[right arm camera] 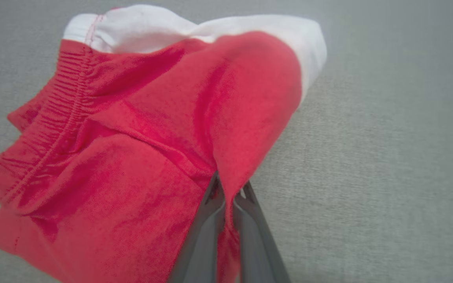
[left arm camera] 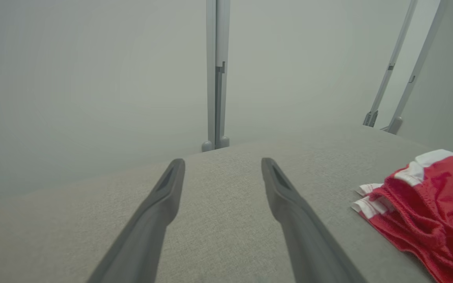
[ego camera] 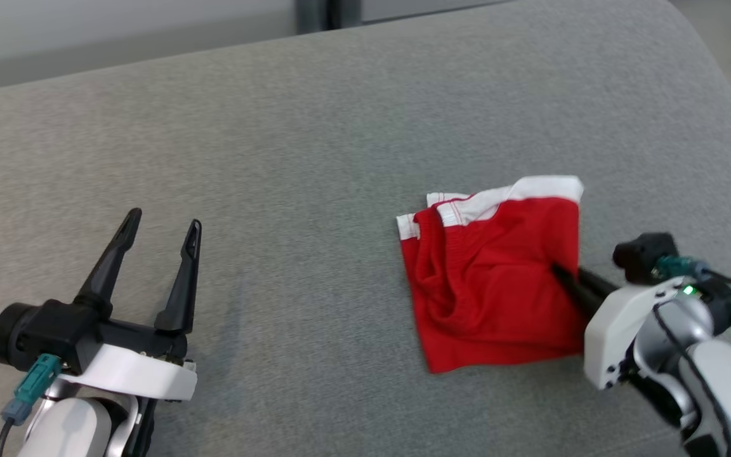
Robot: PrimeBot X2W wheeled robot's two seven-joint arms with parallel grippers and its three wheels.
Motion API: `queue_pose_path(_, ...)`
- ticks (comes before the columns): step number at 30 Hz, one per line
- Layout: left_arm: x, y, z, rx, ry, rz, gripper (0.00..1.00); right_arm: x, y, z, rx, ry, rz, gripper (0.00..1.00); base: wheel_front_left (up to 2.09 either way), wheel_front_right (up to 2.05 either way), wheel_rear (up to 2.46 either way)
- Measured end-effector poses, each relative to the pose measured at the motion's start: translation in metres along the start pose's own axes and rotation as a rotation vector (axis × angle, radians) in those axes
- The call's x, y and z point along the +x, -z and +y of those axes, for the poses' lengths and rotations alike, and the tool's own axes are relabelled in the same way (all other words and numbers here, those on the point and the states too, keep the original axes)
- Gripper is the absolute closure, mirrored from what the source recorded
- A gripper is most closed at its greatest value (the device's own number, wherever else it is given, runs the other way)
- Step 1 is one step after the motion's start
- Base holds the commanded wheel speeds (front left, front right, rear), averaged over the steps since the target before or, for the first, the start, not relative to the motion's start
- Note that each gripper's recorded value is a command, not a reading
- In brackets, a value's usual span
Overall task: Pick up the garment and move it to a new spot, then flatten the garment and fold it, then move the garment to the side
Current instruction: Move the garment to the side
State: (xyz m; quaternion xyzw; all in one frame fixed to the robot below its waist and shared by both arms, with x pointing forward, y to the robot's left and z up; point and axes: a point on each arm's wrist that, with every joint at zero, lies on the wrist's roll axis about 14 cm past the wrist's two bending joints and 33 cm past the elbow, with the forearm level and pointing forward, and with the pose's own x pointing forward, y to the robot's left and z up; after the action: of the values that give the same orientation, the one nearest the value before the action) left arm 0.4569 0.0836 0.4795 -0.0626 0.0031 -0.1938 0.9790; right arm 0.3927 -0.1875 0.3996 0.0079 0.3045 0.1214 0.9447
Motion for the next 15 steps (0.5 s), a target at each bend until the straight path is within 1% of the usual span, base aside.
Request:
queue_pose_path(3,0.014,0.002,-0.012,0.002,0.056,0.002,0.00,-0.008,-0.010,-0.033,-0.061,0.077,-0.010,1.00,0.00,0.00,0.00)
queue_pose_path(6,0.025,0.008,-0.024,-0.002,0.106,0.013,0.00,-0.013,-0.019,-0.071,-0.100,0.163,-0.009,1.00,0.00,0.00,0.00)
queue_pose_path(7,0.025,0.008,-0.024,-0.002,0.106,0.013,0.00,-0.013,-0.019,-0.071,-0.100,0.163,-0.009,1.00,0.00,0.00,0.00)
queue_pose_path(8,0.031,0.011,-0.027,-0.001,0.129,0.019,0.00,-0.015,-0.029,-0.096,-0.124,0.214,-0.017,1.00,0.00,0.00,0.00)
queue_pose_path(13,0.044,0.017,-0.033,-0.002,0.173,0.023,0.00,-0.014,-0.053,-0.149,-0.145,0.328,-0.033,1.00,0.00,0.00,0.00)
queue_pose_path(15,0.048,0.020,-0.033,-0.005,0.181,0.025,0.00,-0.012,-0.060,-0.165,-0.145,0.361,-0.047,1.00,0.00,0.00,0.00)
